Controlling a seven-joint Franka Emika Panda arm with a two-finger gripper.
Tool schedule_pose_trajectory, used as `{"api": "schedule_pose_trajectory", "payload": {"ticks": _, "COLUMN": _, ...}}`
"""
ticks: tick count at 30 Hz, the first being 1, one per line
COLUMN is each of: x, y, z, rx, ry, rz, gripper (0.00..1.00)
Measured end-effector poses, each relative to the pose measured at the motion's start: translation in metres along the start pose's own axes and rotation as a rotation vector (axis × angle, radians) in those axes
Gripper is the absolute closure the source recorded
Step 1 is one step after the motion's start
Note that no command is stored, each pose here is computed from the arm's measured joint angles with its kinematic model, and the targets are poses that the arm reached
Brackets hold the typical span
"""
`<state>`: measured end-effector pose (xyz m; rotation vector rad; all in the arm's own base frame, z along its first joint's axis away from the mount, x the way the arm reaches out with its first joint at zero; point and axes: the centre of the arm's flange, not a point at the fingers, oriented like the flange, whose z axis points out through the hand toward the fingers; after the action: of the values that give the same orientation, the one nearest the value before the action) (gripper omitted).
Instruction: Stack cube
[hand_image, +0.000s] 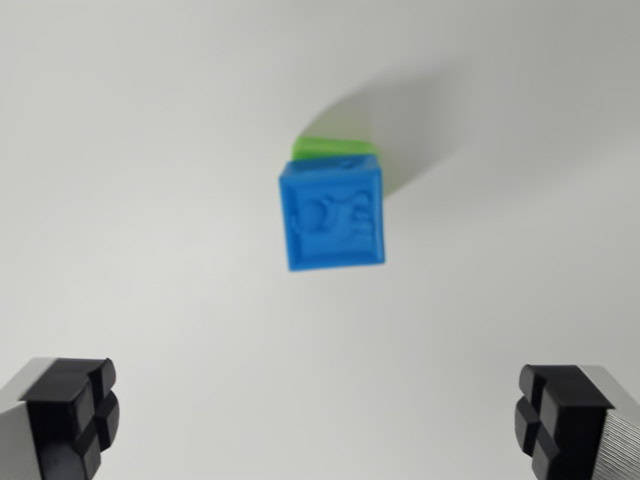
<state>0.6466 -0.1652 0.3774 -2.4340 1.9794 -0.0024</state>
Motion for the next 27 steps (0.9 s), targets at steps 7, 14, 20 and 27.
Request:
{"api": "schedule_pose_trajectory", "payload": {"ticks": 7, "x": 0.000, "y": 0.000, "z": -0.027, "rx": 0.0011, "ry": -0.0006, "rz": 0.000, "gripper": 0.00}}
{"api": "schedule_pose_trajectory", "payload": {"ticks": 14, "x": 0.000, "y": -0.001, "z": -0.049, "rx": 0.0006, "ry": -0.0011, "rz": 0.000, "gripper": 0.00}}
{"api": "schedule_pose_trajectory", "payload": {"ticks": 20, "x": 0.000, "y": -0.001, "z": -0.066, "rx": 0.0017, "ry": -0.0008, "rz": 0.000, "gripper": 0.00}}
{"api": "schedule_pose_trajectory", "payload": {"ticks": 27, "x": 0.000, "y": -0.001, "z": -0.081, "rx": 0.0011, "ry": -0.0012, "rz": 0.000, "gripper": 0.00}}
